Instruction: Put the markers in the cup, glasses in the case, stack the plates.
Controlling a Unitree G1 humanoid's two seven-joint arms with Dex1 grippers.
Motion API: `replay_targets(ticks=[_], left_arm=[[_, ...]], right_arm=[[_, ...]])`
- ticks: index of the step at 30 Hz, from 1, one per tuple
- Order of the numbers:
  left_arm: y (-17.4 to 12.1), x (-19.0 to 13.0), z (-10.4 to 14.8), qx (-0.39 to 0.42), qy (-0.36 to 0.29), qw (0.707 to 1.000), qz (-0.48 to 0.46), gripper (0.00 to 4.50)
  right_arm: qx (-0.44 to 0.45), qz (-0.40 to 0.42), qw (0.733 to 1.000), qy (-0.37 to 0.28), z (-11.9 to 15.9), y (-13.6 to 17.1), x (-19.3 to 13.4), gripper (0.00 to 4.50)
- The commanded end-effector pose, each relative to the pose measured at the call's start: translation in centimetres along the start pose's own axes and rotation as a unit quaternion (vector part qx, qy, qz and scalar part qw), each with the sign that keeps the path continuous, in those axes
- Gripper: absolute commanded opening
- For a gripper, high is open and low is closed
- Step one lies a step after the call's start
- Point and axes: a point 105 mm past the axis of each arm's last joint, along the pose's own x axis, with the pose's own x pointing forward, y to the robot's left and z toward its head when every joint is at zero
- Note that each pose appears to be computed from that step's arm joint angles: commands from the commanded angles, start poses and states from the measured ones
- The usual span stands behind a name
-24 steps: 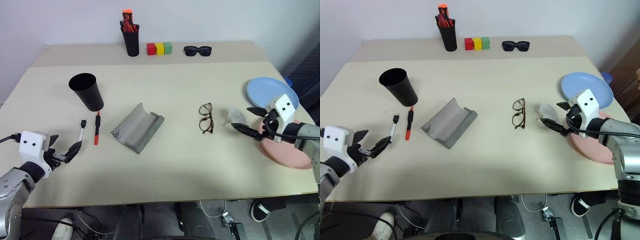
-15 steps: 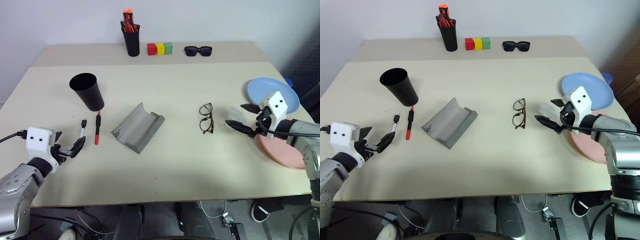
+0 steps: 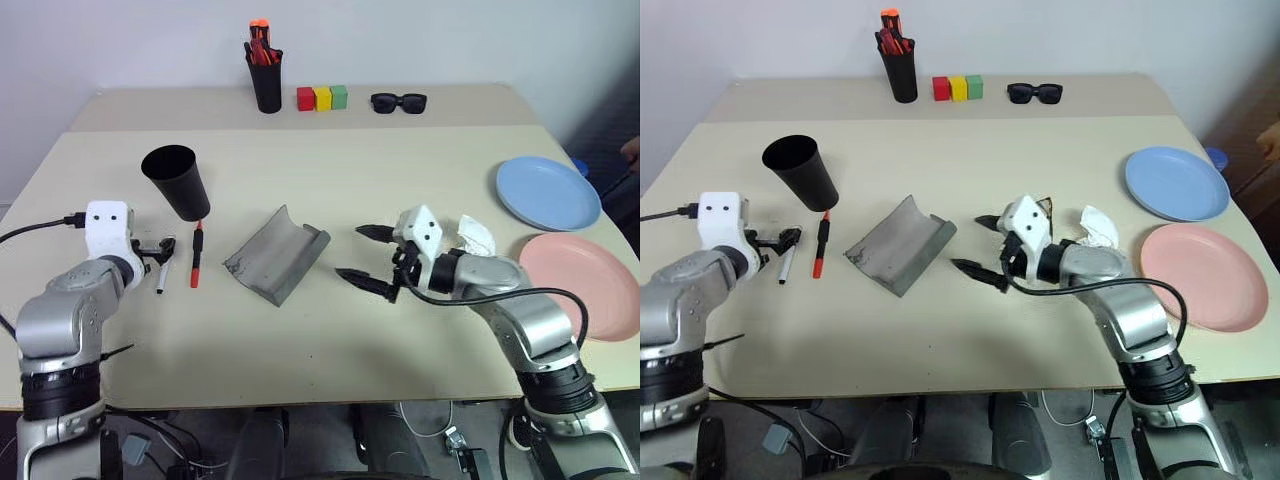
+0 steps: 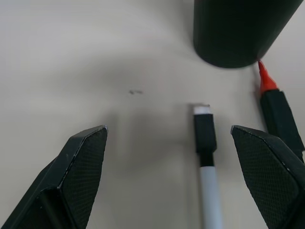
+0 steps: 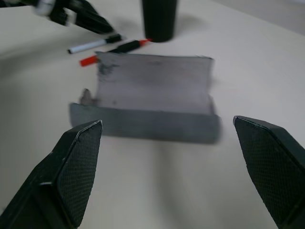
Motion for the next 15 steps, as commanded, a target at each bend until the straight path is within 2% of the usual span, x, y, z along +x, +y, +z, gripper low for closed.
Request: replay_targets(ticks=[1,5,8,14,15], left_arm=[[0.3,0.5,0.2,0.022,0.035,0.999,0.012,4.25],[0.3,1.3,-0.3,0.008,0.069,0.998,0.005,4.25],[0.6,1.7,-0.5,0.004,0.082,0.997,0.012,3.44],[1.0,2.0,-0.3,0.002,0.089,0.996,0.020,0.38],[1.1,1.9,-0.2,0.003,0.086,0.996,0.024,0.06]], right_arm=[[-0.015,0.012,0.999,-0.028,1.7,1.2,0.5,4.50],[-0.011,0.017,0.999,-0.031,1.7,1.9,0.8,4.50],[-0.011,0.016,0.999,-0.031,1.5,2.1,0.9,4.50],[-0.009,0.014,0.999,-0.032,1.5,2.3,0.9,4.50],[-0.009,0.015,0.999,-0.032,1.4,2.3,1.0,4.50]])
